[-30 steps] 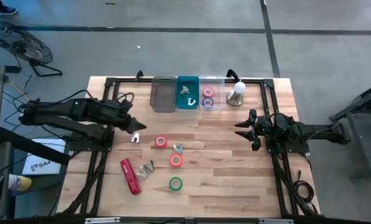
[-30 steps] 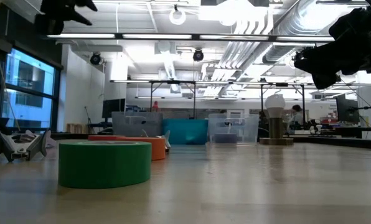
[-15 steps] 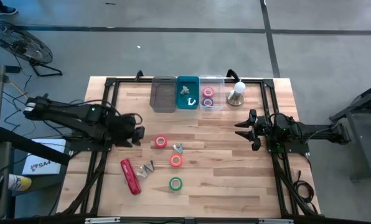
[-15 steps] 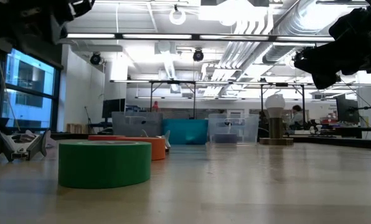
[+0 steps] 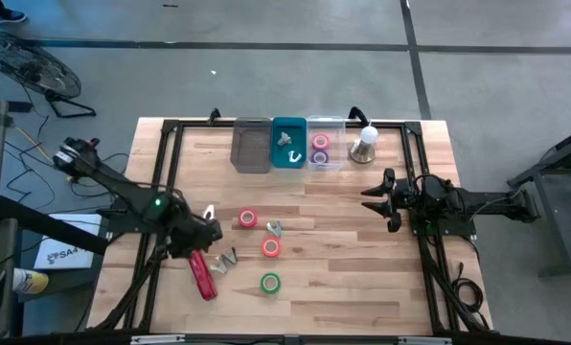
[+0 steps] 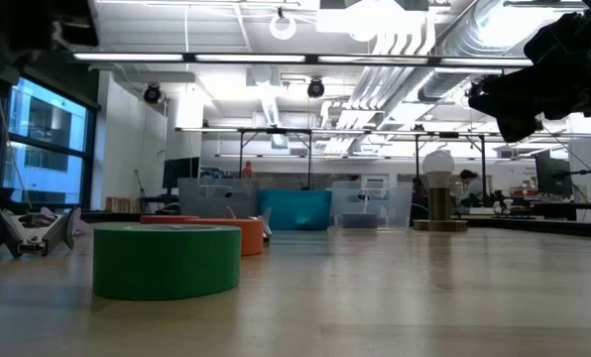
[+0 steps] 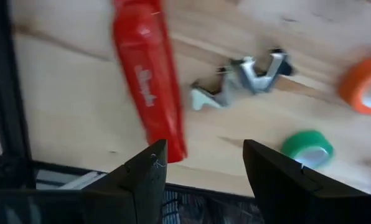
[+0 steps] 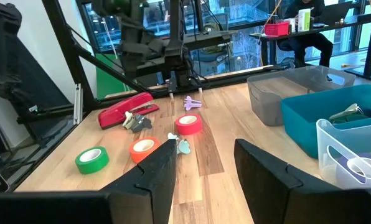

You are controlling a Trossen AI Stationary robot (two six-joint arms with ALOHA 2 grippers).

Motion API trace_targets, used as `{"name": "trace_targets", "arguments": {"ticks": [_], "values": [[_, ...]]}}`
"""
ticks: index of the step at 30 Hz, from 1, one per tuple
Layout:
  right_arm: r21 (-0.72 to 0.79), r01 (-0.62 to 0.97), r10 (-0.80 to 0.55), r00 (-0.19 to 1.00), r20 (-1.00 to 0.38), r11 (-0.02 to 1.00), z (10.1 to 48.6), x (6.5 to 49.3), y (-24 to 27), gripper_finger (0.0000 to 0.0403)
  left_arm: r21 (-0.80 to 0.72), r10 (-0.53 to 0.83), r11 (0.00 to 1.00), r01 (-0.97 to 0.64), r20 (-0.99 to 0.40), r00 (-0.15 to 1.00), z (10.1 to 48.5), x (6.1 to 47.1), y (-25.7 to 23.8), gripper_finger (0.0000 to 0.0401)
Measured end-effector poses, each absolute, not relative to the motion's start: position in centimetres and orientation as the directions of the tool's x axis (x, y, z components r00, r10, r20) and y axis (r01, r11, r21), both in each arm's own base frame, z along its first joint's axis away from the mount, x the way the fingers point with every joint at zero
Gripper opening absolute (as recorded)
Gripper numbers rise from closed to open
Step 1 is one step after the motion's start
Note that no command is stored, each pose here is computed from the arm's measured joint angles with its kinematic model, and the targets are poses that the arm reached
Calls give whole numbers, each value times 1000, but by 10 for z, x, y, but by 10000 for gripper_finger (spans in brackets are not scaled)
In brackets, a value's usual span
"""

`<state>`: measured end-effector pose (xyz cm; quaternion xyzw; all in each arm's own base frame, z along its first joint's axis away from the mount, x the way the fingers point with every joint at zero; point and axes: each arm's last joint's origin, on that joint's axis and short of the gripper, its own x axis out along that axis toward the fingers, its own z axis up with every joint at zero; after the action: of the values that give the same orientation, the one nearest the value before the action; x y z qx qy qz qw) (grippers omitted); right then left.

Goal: Pick and place Stapler, Stapler remover, tape
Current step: Put the red stapler into the black bin

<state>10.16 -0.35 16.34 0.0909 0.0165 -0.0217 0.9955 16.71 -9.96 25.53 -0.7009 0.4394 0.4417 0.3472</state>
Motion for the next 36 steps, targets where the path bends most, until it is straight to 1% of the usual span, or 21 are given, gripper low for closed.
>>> {"name": "trace_targets", "arguments": {"ticks": [4,10,13,16,20,22,26,30,33,36], "values": [[180,53,-47,998,-37,982,163,102,-4,154,-17,-313,-369,-929,-939,142,245,169,-111,207],[181,59,-53,998,-37,982,163,102,-4,154,35,-246,-353,-935,-967,57,229,175,-116,207],[184,59,-54,998,-37,981,163,102,-4,154,91,-233,-345,-934,-972,-8,226,172,-116,207],[222,51,-44,998,-36,974,163,102,-4,154,126,-214,-338,-933,-975,-55,224,168,-118,207],[257,31,-22,999,-37,966,163,102,-3,154,97,-179,-342,-935,-983,-37,224,167,-117,207],[260,30,-21,999,-38,965,163,102,-3,154,104,-165,-341,-934,-985,-49,223,166,-115,207],[260,28,-19,999,-38,965,163,102,-3,154,89,-133,-316,-945,-990,-49,215,164,-113,207],[260,27,-17,999,-38,965,163,102,-3,154,40,-129,-294,-955,-992,-2,202,165,-113,211],[259,26,-16,999,-38,965,163,102,-3,154,6,-149,-290,-957,-988,39,191,166,-114,234],[259,25,-16,999,-38,965,163,102,-3,154,2,-183,-303,-953,-982,56,182,166,-114,272]]}}
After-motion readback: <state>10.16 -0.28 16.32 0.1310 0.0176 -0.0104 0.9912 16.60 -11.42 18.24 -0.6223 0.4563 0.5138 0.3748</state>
